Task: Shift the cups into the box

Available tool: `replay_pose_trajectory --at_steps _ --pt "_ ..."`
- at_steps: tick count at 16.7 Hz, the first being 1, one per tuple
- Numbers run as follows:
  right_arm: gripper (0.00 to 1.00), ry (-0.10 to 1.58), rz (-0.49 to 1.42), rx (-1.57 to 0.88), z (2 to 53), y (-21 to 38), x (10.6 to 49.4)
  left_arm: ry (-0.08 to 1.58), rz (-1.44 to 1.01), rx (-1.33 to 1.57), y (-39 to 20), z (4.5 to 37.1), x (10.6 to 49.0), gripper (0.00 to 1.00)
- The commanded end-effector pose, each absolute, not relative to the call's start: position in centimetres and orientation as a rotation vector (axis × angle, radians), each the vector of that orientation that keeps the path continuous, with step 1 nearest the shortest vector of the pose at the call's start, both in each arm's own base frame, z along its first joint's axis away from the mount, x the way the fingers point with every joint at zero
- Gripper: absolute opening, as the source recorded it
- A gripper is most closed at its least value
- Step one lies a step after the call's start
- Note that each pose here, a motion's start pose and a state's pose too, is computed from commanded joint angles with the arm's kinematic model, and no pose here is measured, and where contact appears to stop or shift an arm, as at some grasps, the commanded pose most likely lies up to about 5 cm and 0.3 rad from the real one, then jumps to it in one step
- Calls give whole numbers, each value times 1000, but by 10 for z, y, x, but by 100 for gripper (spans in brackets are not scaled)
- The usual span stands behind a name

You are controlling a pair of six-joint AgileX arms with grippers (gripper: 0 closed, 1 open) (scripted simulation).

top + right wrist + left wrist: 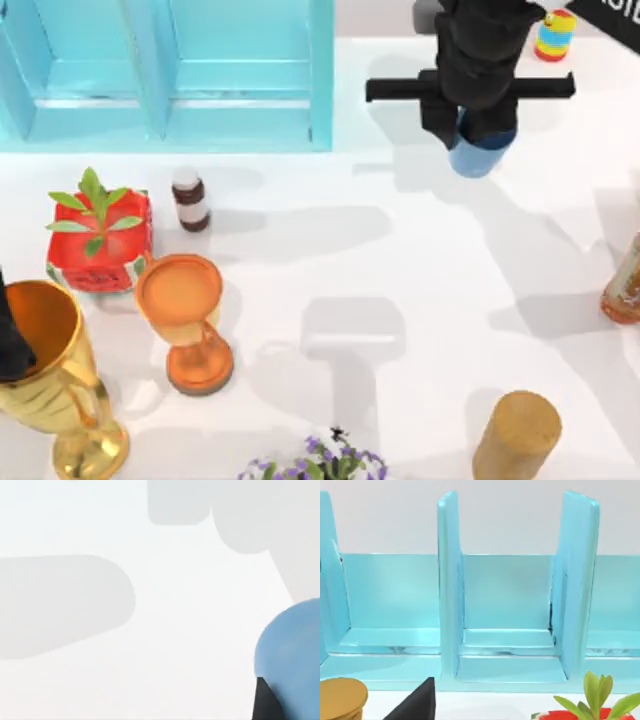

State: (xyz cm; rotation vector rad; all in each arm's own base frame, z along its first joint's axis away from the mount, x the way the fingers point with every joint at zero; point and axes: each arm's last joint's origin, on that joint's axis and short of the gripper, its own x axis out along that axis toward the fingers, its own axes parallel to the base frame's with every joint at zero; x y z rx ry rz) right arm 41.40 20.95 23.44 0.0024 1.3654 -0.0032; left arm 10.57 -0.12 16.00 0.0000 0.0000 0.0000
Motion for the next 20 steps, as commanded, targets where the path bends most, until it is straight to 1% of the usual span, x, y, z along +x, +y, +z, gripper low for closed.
replay_pose_trajectory --at_steps 3,5,7,9,11,13,16,20 --pt "0 1376 -10 -4 238 192 416 0 0 0 -1 160 106 100" --pt "0 1398 -23 -16 244 157 419 0 0 0 -1 160 106 100" --pt "0 1430 -40 -31 251 104 418 0 0 0 -1 160 106 100" --pt "0 1470 -55 -45 259 39 408 0 0 0 -1 160 106 100" --pt "0 1513 -60 -49 265 -24 387 0 0 0 -1 160 106 100" --pt "0 1546 -55 -45 271 -68 359 0 0 0 -1 160 106 100" --pt "0 1567 -43 -34 277 -100 325 0 0 0 -1 160 106 100" --pt "0 1569 -40 -31 278 -105 318 0 0 0 -1 160 106 100"
